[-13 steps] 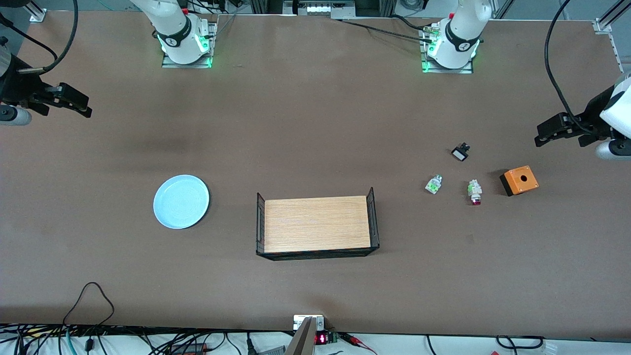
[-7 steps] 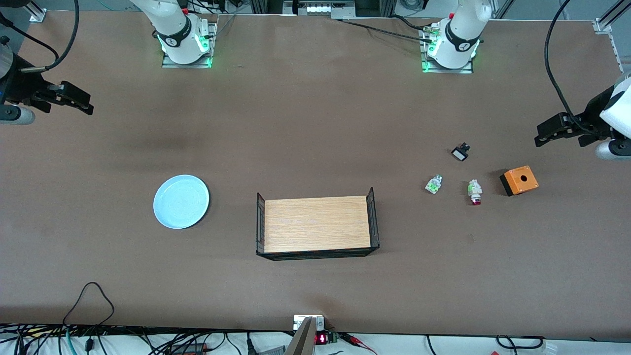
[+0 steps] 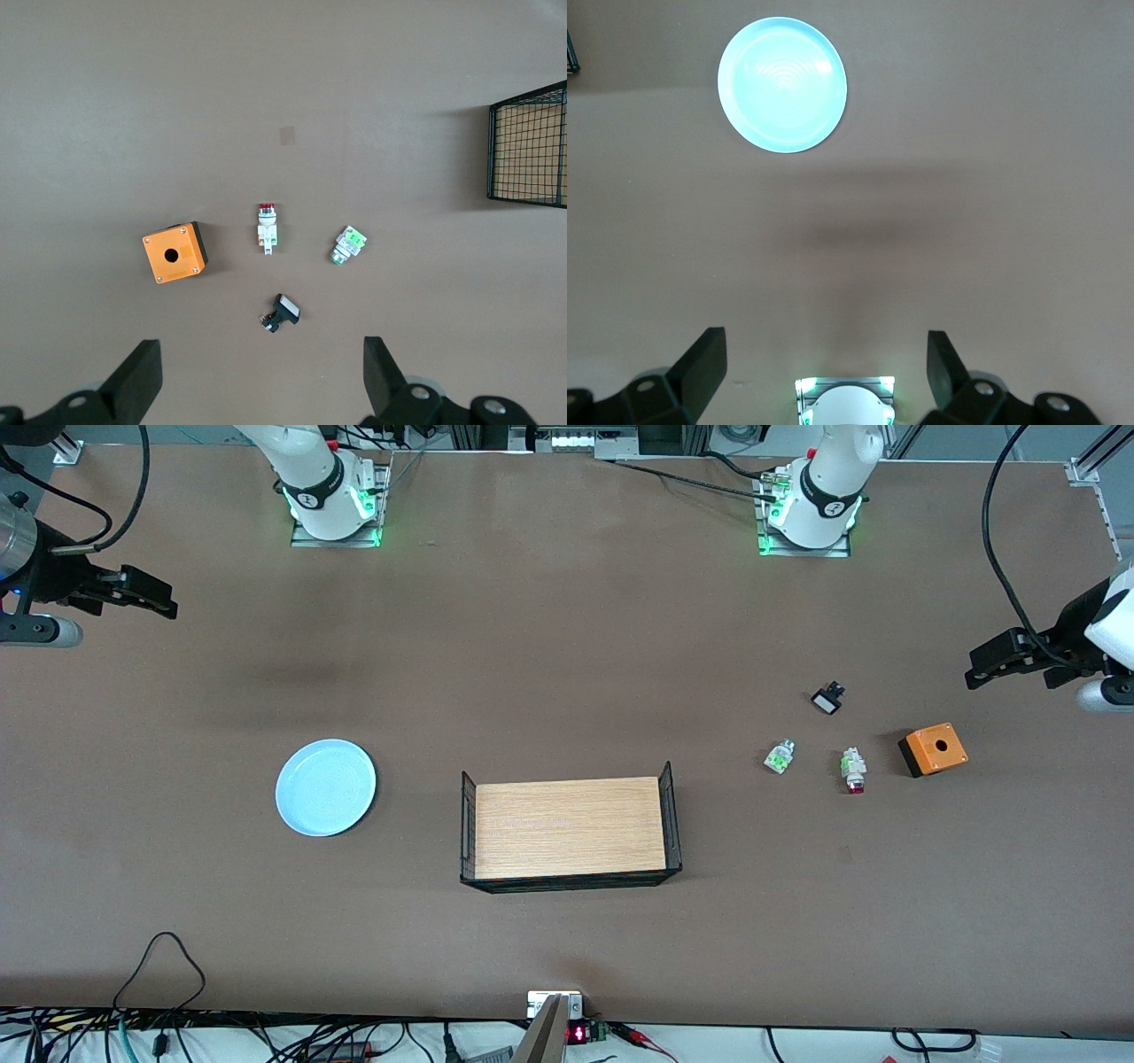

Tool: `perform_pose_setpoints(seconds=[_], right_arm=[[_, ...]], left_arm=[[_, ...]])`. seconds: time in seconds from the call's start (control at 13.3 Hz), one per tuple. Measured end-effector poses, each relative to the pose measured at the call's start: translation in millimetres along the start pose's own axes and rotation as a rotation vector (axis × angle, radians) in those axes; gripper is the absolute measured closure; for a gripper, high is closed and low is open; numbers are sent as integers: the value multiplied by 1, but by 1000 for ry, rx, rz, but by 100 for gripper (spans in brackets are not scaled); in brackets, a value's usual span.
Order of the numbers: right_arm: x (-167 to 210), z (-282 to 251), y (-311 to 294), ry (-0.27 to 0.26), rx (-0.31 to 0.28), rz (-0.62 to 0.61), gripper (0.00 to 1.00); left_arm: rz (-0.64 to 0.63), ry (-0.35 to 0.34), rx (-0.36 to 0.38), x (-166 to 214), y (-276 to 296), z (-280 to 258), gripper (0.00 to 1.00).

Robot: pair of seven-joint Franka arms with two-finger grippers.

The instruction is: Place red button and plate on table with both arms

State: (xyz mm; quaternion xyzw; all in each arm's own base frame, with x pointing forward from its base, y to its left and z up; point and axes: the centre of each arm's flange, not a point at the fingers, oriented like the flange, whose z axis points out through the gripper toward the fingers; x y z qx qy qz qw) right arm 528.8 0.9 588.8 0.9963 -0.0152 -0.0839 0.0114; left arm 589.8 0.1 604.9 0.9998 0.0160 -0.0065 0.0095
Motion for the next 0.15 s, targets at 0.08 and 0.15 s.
perform_pose_setpoints(seconds=[0.08,0.15], right_arm=[[0,-3,0,7,0,0,0],[1,-8,0,17,1,0,0]], left_arm=[[0,0,0,0,0,0,0],[0,0,0,0,0,0,0]])
